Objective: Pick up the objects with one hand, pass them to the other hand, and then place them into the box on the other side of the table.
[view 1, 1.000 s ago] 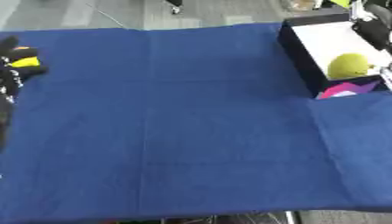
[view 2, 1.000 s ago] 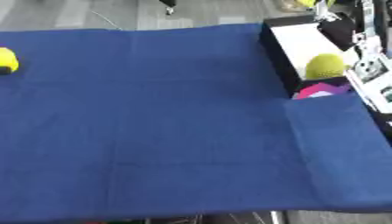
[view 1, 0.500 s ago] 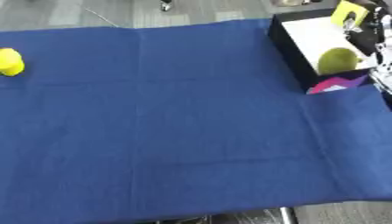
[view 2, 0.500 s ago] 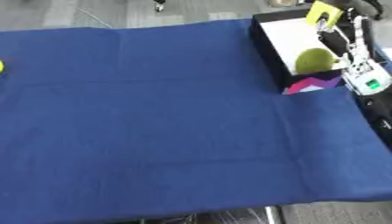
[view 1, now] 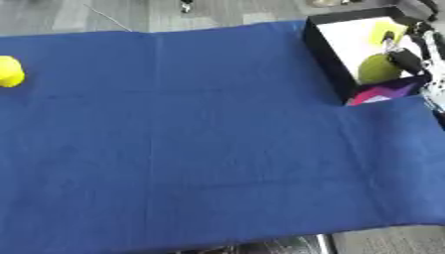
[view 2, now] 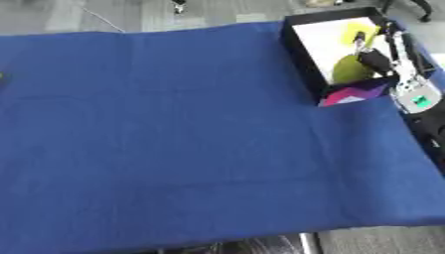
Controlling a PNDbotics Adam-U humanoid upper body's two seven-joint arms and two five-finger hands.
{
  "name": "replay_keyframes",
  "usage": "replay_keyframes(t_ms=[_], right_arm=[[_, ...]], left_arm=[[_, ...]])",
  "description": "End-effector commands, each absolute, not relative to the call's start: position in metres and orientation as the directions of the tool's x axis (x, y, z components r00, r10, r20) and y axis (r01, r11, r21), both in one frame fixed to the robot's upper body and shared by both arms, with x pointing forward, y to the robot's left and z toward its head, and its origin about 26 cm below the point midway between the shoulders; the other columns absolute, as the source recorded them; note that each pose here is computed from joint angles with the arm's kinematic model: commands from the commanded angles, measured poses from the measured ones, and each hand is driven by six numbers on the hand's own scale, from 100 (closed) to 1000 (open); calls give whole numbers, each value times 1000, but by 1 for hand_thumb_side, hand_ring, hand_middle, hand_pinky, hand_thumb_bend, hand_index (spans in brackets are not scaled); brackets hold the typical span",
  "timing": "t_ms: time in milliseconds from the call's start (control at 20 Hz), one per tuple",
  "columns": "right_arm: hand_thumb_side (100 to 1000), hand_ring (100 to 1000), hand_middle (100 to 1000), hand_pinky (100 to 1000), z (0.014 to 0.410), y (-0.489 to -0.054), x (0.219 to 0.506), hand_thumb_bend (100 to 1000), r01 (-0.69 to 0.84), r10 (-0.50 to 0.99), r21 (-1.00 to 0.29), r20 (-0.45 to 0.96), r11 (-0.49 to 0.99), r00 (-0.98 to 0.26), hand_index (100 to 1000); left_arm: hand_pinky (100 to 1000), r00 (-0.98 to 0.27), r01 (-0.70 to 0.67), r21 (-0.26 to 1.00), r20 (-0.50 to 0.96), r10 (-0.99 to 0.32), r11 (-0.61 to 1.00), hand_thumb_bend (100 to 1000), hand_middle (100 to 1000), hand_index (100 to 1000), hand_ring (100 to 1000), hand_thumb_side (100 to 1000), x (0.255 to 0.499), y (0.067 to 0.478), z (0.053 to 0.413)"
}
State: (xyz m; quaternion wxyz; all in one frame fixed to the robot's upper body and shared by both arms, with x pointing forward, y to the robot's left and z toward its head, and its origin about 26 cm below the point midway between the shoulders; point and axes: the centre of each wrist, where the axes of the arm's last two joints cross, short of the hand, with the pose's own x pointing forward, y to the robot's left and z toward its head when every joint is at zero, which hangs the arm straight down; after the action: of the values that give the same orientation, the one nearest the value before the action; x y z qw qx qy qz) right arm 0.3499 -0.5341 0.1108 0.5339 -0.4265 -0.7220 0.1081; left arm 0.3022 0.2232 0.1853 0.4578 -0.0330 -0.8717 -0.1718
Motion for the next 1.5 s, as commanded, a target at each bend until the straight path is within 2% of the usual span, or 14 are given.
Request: replay_keyframes(t_ms=[50, 500, 750, 850, 900, 1150, 1350, 1450, 1500], right_arm=[[453, 1000, 933, 996, 136, -548, 346, 100, 520, 776, -634, 623, 573, -95, 929], [426, 1000, 951, 1000, 141, -546, 348, 100, 499, 801, -659, 585, 562, -129, 937], [451, 1000, 949, 989, 163, -529, 355, 100, 497, 827, -667, 507, 554, -243, 940], [465, 1000, 947, 978, 178, -514, 358, 100, 494, 834, -672, 446, 551, -324, 943], [470, 1000, 945, 973, 187, -502, 360, 100, 492, 831, -672, 406, 554, -380, 945], [449, 1000, 939, 953, 227, -423, 351, 100, 479, 770, -690, 179, 542, -612, 967], [419, 976, 916, 939, 244, -364, 328, 100, 452, 679, -707, 54, 544, -732, 973], [364, 967, 909, 936, 248, -340, 315, 100, 429, 625, -714, 16, 554, -781, 975], [377, 966, 907, 936, 249, -330, 308, 100, 416, 597, -716, 1, 560, -802, 975]], left_arm=[[949, -601, 203, 282, 792, -108, 938, 159, 780, 961, 714, 1000, 300, 225, 192], [949, -599, 209, 289, 793, -111, 934, 156, 780, 961, 715, 1000, 300, 225, 190], [944, -589, 175, 335, 789, -174, 926, 100, 778, 959, 712, 1000, 305, 230, 194], [938, -580, 125, 384, 776, -246, 915, 100, 777, 957, 710, 981, 309, 236, 201], [932, -571, 89, 411, 767, -292, 907, 100, 775, 955, 706, 941, 312, 240, 205], [909, -460, -175, 526, 703, -542, 832, 100, 765, 938, 698, 675, 339, 254, 226], [884, -300, -346, 634, 624, -722, 692, 100, 769, 930, 702, 648, 369, 260, 233], [873, -185, -408, 692, 576, -796, 595, 100, 773, 926, 706, 648, 388, 264, 233], [865, -128, -430, 716, 554, -822, 550, 100, 774, 925, 706, 654, 397, 266, 232]])
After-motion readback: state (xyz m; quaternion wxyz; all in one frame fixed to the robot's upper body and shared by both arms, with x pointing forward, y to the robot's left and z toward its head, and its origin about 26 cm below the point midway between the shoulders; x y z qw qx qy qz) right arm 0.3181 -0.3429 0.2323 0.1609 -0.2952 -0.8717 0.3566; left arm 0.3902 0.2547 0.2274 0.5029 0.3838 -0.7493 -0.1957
